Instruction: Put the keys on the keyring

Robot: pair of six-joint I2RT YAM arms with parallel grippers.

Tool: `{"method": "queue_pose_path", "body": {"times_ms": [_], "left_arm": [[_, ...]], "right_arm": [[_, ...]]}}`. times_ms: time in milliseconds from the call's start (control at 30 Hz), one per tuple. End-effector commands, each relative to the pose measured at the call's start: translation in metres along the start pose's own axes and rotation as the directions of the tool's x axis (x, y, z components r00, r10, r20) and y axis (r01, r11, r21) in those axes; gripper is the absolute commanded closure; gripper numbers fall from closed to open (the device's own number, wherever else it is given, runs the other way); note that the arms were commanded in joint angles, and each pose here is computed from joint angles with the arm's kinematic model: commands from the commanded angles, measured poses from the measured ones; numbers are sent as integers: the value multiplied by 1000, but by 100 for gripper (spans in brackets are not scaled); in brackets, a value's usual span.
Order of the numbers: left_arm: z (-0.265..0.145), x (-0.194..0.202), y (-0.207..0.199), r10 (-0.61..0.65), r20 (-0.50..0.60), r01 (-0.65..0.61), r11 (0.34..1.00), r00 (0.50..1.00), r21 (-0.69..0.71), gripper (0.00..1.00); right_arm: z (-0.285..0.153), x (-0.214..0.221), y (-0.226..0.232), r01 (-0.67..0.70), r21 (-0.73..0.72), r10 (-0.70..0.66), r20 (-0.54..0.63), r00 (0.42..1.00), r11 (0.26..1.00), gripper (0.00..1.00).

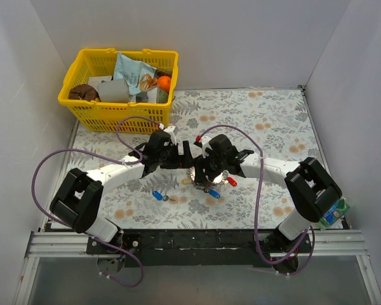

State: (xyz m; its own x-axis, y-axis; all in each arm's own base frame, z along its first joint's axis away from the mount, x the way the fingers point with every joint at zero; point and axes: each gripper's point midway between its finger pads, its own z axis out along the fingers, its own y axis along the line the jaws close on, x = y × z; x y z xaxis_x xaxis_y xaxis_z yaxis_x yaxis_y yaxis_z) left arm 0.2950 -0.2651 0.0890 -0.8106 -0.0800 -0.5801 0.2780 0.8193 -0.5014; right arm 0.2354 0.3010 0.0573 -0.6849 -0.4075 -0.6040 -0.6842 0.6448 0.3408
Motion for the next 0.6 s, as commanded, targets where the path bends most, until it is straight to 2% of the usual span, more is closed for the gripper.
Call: {"method": "queue_pose_path", "body": {"times_ms": [0,200,433,467,567], "left_arm": [[-13,-9,-4,-35,35,33,999,999,42,11],[-18,-10,5,-88,32,86,994,996,74,15],[-17,-7,11,-103,20,101,990,995,94,25],[-17,-5,10,-103,11,101,990,995,101,32],[-13,0,7,-97,-15,98,988,995,121,42]], "right_arm": [[3,-31,14,4,-63,0,73,997,998,31],[1,-49,10,-6,-56,12,95,995,998,31],[-12,-68,-21,-79,-38,84,131,988,996,31],[-15,-70,-24,-85,-41,90,137,986,996,31],[-19,-73,-31,-101,-57,108,145,984,993,31]]}}
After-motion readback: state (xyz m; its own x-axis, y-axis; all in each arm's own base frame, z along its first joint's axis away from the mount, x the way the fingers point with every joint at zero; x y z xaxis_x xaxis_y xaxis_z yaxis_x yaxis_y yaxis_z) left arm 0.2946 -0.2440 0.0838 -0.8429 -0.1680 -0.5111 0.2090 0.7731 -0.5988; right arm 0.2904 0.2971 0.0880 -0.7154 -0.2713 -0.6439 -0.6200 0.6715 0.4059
